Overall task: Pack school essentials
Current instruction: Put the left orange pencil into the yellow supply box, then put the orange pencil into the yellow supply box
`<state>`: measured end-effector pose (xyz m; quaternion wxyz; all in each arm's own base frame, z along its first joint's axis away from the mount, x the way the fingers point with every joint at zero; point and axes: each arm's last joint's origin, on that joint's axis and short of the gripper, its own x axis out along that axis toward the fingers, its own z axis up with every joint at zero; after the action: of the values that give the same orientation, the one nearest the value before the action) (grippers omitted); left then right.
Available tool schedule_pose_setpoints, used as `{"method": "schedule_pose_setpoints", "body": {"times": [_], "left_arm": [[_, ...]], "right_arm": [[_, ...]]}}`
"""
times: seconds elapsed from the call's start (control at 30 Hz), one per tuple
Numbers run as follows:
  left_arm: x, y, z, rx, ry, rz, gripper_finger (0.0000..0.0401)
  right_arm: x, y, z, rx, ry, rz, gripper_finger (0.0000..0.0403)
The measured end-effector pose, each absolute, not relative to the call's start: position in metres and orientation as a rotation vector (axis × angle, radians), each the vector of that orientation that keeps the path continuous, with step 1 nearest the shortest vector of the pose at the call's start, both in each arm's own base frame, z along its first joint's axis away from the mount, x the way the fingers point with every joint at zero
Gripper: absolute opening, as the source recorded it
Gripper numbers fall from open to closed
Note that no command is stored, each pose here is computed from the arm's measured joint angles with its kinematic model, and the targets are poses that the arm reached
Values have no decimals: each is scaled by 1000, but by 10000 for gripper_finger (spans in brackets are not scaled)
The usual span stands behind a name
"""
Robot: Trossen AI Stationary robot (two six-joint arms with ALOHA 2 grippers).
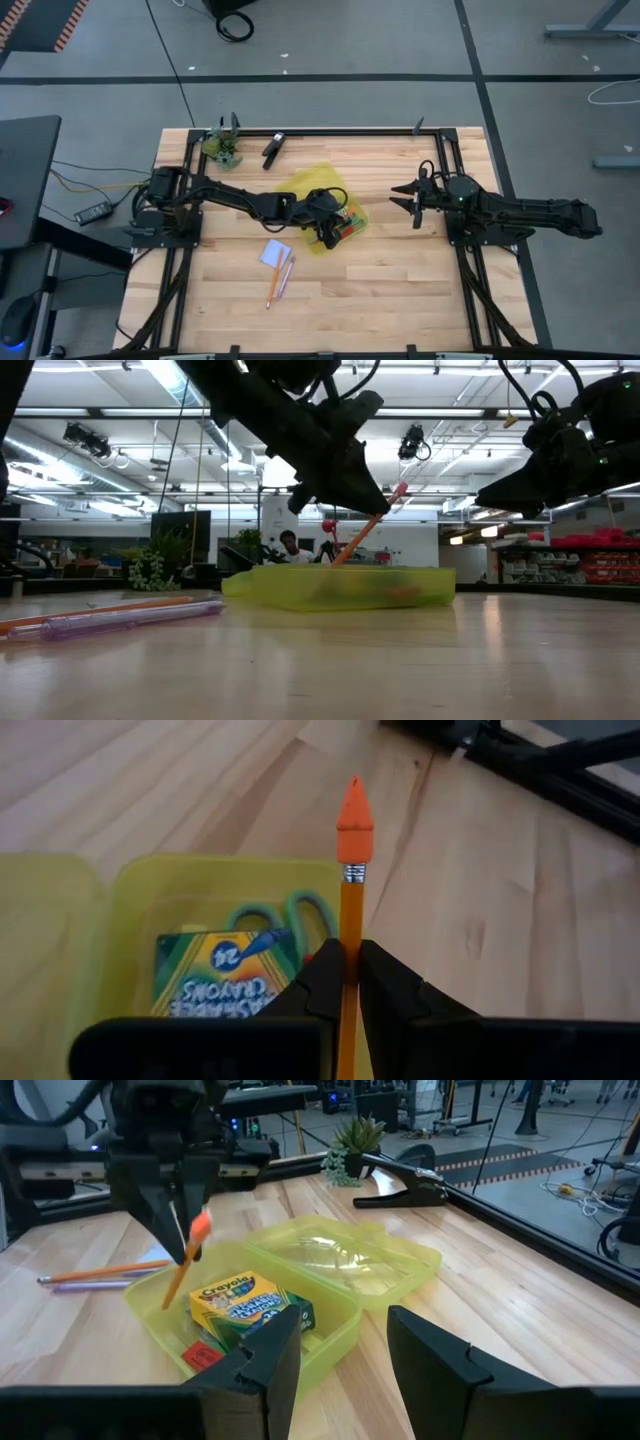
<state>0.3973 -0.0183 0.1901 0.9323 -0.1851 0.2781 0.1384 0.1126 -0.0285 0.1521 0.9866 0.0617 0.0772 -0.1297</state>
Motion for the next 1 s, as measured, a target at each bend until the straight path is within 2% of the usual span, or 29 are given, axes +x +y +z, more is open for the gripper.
{"method": "schedule_pose_setpoints", "body": {"times": [0.37, 0.5, 0.67, 1.0], "left_arm": [[397, -20, 189, -342, 592, 215, 105], [397, -21, 189, -315, 599, 199, 120], [396, -26, 187, -283, 625, 193, 120], [385, -48, 195, -130, 666, 163, 91]], "right_arm": [[112, -28, 151, 125, 168, -261, 157], [112, -28, 151, 126, 168, -261, 157], [112, -28, 151, 125, 168, -261, 157], [112, -28, 150, 126, 173, -261, 157]]}}
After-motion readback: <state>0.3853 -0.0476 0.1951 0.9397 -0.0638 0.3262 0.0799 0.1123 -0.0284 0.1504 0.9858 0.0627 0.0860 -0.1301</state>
